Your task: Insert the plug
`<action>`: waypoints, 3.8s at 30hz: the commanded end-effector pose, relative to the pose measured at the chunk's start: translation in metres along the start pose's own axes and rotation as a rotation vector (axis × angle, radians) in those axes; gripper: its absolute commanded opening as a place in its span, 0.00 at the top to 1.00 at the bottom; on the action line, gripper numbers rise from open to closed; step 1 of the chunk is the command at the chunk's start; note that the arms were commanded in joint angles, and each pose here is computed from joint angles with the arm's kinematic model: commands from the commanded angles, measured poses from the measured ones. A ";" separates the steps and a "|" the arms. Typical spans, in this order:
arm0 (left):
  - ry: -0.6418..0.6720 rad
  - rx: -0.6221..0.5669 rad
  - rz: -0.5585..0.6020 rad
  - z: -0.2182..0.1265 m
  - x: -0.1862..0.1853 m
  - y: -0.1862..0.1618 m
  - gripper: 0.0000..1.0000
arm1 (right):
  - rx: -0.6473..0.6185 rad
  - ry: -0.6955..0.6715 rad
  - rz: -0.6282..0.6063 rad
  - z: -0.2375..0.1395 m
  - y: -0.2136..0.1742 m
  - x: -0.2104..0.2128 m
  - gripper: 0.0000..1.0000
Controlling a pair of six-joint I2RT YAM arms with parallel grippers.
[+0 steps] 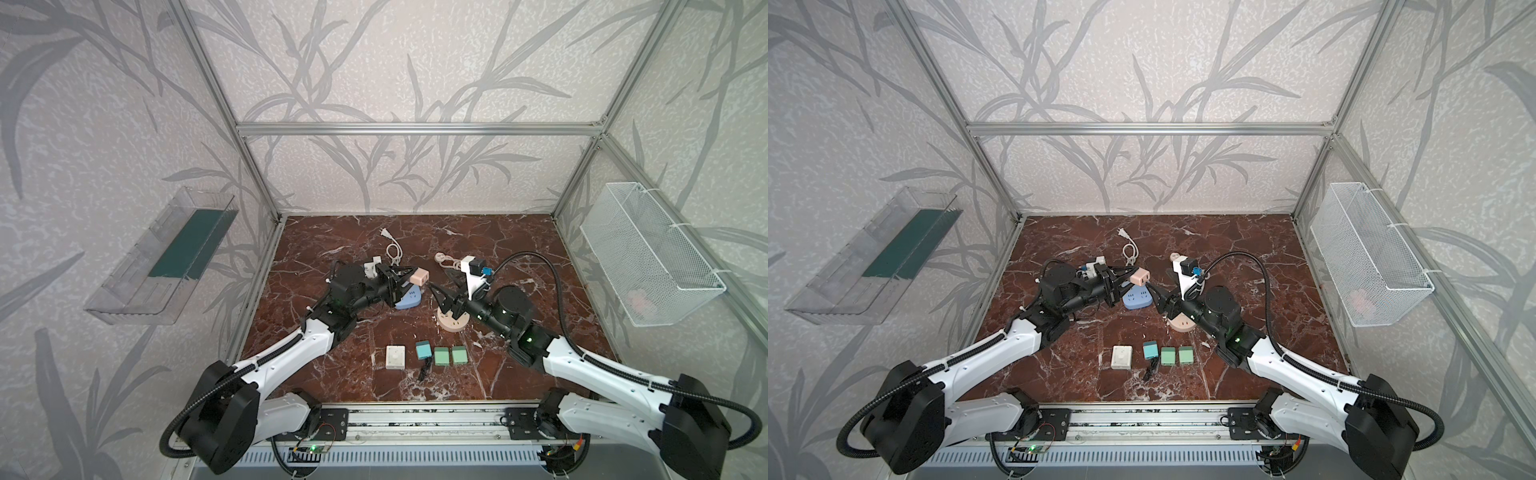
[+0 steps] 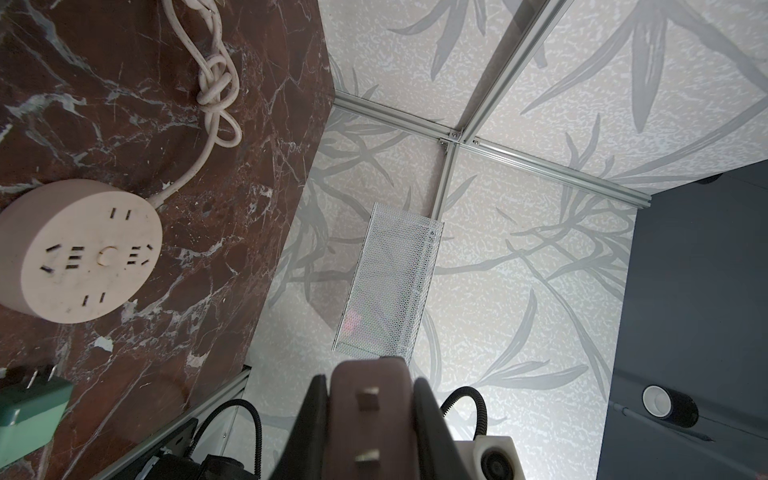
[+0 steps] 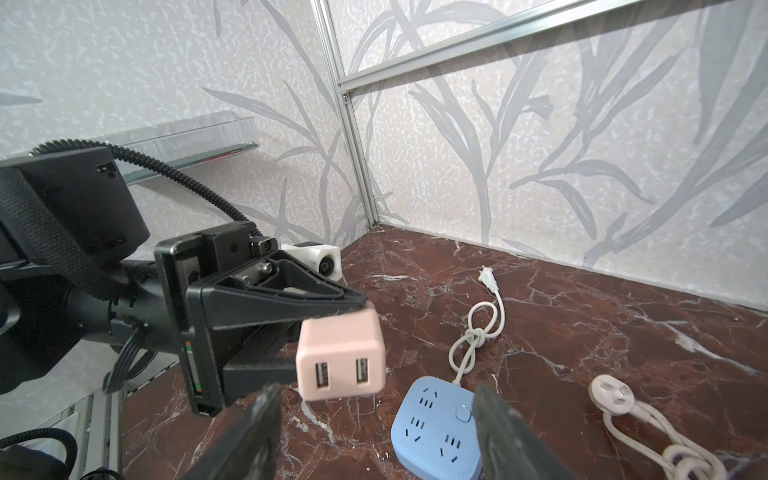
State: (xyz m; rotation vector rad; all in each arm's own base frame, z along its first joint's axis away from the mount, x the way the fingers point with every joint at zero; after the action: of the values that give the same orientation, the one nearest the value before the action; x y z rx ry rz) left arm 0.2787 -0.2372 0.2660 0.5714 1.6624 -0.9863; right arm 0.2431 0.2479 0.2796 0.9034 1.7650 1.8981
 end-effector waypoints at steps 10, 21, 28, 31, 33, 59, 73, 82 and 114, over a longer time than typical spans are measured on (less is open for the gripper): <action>-0.076 0.070 -0.005 0.007 -0.020 -0.016 1.00 | -0.067 0.075 0.013 0.020 0.013 0.010 0.32; -0.091 0.101 -0.001 0.011 -0.023 -0.019 1.00 | -0.042 0.108 0.001 0.028 0.013 0.015 0.38; -0.095 0.106 0.001 0.012 -0.024 -0.020 1.00 | -0.029 0.117 0.002 0.030 0.011 0.016 0.43; -0.097 0.113 0.005 0.012 -0.025 -0.022 1.00 | -0.030 0.116 0.002 0.030 0.012 0.016 0.53; -0.097 0.113 0.005 0.012 -0.025 -0.021 1.00 | -0.023 0.122 0.002 0.030 0.010 0.016 0.67; 0.734 -0.385 0.680 -0.083 -0.004 0.061 0.01 | 0.348 -0.458 0.301 -0.025 0.018 -0.036 1.00; 0.771 -0.254 0.914 -0.105 0.013 0.030 0.01 | 0.791 -0.653 0.328 -0.005 -0.031 -0.063 1.00; 0.805 -0.173 0.938 -0.100 0.041 0.018 0.04 | 0.869 -0.664 0.360 0.005 -0.063 -0.077 1.00; 0.782 -0.107 0.929 -0.087 0.061 0.011 0.04 | 1.155 -0.561 0.188 0.032 -0.128 -0.102 1.00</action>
State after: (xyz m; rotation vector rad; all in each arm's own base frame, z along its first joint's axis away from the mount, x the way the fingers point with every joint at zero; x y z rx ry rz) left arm 0.2198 -0.1643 0.2072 1.6165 1.7661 0.0384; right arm 0.3162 0.2194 0.1412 1.7993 2.3335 0.3980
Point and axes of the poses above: each gripper's point midway between its finger pads, its own z axis out along the fingers, its own x axis along the line the jaws close on, y = z × x, the point moved 4 cm from there along -z, back along the fingers, and after that the axes turned 3 degrees about -z, right-handed, at the moved point
